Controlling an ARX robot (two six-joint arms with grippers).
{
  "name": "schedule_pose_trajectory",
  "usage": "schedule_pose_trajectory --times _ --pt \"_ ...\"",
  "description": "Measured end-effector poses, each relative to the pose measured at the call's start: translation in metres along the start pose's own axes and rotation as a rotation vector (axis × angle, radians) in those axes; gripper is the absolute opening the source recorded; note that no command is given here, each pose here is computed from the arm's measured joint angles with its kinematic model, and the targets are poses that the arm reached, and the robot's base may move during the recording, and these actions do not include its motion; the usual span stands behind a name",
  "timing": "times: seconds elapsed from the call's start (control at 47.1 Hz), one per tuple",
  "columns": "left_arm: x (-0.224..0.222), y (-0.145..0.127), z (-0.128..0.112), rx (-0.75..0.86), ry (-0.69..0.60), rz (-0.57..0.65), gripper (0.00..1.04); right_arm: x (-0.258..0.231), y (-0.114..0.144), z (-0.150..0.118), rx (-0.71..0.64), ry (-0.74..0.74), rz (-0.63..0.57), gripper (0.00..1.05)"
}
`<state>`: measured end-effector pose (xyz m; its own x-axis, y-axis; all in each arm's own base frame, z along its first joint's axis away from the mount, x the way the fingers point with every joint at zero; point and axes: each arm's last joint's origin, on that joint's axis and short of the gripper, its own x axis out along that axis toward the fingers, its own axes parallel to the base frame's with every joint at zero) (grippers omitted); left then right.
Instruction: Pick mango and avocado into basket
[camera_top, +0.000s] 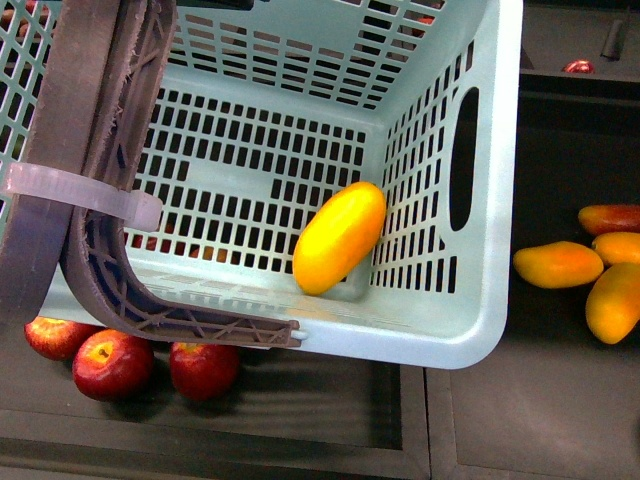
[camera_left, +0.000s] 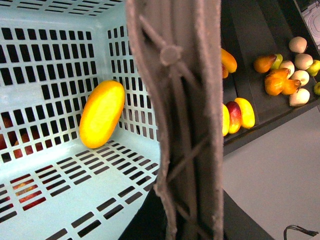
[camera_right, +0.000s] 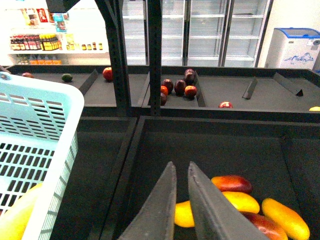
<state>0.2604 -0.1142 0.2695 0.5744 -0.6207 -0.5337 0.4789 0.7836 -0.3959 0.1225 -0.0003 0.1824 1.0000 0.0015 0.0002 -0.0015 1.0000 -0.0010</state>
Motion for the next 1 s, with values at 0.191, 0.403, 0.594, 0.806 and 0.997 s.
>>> schedule_pose_trajectory --times 0.191,0.403,0.594,0.806,0.997 --pt "0.0 0.0 0.0 0.0 0.0 0.001 0.08 -0.0002 0.0 0.0002 0.0 -0.002 0.0 0.52" --pt "0.0 0.0 0.0 0.0 0.0 0.0 0.08 -0.0002 0.0 0.0002 0.0 -0.002 0.0 0.99" --pt "0.0007 -0.0019 -0.0005 0.006 0.003 -0.008 0.08 -0.0001 0.0 -0.0004 0.0 0.001 -0.003 0.97" --pt "0.0009 -0.0025 -0.001 0.004 0.008 -0.022 0.08 -0.0005 0.0 -0.0009 0.0 0.0 -0.003 0.97" --pt "0.0004 -0.0017 -0.0009 0.001 0.006 -0.016 0.08 -0.0005 0.0001 -0.0021 0.0 0.005 -0.002 0.97"
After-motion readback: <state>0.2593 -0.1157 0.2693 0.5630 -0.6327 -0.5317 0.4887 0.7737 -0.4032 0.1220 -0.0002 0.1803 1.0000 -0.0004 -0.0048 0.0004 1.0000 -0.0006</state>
